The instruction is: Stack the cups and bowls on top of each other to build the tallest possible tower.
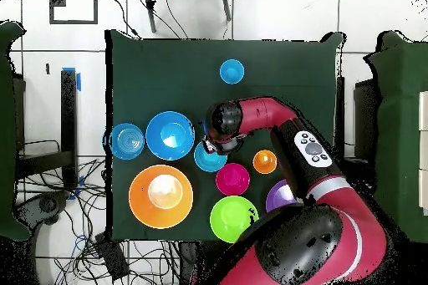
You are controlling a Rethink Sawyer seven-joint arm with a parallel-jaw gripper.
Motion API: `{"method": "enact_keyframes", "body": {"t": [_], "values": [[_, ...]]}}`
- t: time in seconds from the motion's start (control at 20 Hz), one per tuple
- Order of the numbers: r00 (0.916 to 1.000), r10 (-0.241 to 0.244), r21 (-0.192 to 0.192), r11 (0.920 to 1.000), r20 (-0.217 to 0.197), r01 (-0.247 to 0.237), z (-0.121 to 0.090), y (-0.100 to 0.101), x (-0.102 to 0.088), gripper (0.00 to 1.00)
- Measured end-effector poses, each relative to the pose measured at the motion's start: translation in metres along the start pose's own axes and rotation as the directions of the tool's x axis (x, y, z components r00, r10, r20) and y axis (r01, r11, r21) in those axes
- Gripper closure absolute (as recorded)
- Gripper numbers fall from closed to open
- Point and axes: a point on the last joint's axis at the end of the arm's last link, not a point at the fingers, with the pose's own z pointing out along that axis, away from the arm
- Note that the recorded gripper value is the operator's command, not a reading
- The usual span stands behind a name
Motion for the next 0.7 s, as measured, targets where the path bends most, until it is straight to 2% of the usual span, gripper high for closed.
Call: {"method": "enact_keyframes", "body": {"t": [0.2, 0.7], "values": [[1.0000, 0.003, -0.007, 1.0000, 0.004, -0.003, -0.0004, -0.0010, -0.0001, 0.00], [0.9995, 0.025, -0.058, 0.9980, 0.018, -0.024, -0.0020, -0.0076, 0.0008, 0.00]]}}
